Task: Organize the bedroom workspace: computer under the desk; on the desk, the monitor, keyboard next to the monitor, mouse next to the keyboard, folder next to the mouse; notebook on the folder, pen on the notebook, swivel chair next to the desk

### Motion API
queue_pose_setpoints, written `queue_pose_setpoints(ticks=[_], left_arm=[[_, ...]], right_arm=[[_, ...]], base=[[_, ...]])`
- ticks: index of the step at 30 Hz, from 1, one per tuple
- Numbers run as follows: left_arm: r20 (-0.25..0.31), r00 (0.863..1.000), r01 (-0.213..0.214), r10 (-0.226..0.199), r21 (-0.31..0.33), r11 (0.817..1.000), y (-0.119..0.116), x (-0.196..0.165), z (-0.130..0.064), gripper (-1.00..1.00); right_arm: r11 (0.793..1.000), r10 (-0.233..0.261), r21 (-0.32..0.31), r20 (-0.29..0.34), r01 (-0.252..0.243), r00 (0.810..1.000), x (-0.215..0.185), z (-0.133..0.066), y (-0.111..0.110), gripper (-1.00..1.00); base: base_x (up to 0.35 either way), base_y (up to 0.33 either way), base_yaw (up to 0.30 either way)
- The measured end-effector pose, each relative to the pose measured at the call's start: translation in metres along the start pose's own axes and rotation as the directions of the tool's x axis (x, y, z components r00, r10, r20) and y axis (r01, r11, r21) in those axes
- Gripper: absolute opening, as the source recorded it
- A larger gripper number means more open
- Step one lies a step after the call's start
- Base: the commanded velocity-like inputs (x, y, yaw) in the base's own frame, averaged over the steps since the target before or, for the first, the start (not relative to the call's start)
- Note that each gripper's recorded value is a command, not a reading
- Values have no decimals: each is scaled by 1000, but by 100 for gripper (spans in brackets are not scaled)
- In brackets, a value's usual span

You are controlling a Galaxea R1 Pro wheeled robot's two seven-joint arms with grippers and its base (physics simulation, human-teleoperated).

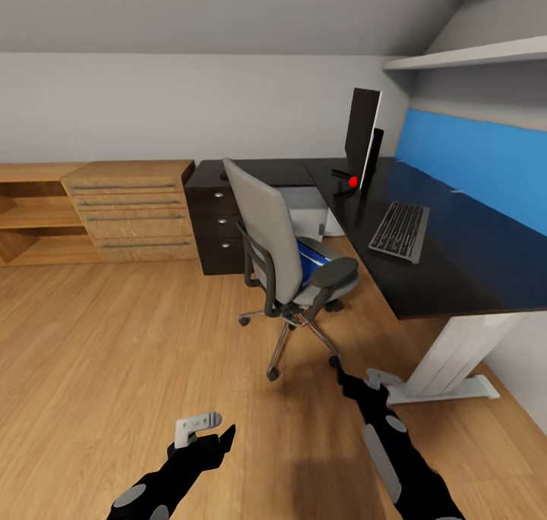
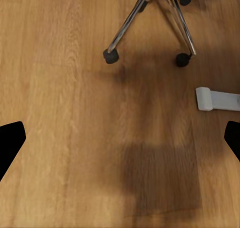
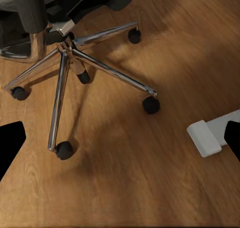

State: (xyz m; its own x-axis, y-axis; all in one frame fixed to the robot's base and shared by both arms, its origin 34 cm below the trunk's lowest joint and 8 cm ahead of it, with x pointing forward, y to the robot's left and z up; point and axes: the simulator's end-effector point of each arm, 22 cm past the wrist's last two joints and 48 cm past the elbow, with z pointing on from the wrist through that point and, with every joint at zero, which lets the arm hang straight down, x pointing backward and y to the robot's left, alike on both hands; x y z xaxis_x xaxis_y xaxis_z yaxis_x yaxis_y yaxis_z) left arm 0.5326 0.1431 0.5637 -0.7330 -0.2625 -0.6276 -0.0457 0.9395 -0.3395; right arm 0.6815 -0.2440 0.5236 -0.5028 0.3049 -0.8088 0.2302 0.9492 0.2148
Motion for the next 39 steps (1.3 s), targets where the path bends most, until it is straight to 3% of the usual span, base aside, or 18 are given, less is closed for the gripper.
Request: queue_pose_setpoints(ticks=[1, 5, 13, 17, 39], left_arm=[[0, 1000, 0, 0, 0, 1000, 1, 2, 1, 100], [0, 1000, 0, 0, 0, 1000, 3, 8, 6, 100], [0, 1000, 0, 0, 1, 1000, 9, 21, 16, 100], [-2, 1000, -1, 1, 2, 1000, 11, 27, 20, 100], [-3, 1000, -1, 1, 1, 1000, 25, 58, 42, 100]], right_arm=[[1000, 3, -5, 9, -3, 1000, -1, -8, -1, 100], [1000, 5, -5, 14, -4, 1000, 5, -9, -5, 100], [1000, 0, 5, 26, -1, 1000, 16, -3, -15, 100], [1000, 5, 4, 61, -5, 998, 16, 0, -16, 100], [1000, 6, 23, 74, -8, 997, 48, 14, -31, 100]], base=[[0, 0, 0], [0, 0, 0], [0, 0, 0], [0, 0, 0], [0, 0, 0]])
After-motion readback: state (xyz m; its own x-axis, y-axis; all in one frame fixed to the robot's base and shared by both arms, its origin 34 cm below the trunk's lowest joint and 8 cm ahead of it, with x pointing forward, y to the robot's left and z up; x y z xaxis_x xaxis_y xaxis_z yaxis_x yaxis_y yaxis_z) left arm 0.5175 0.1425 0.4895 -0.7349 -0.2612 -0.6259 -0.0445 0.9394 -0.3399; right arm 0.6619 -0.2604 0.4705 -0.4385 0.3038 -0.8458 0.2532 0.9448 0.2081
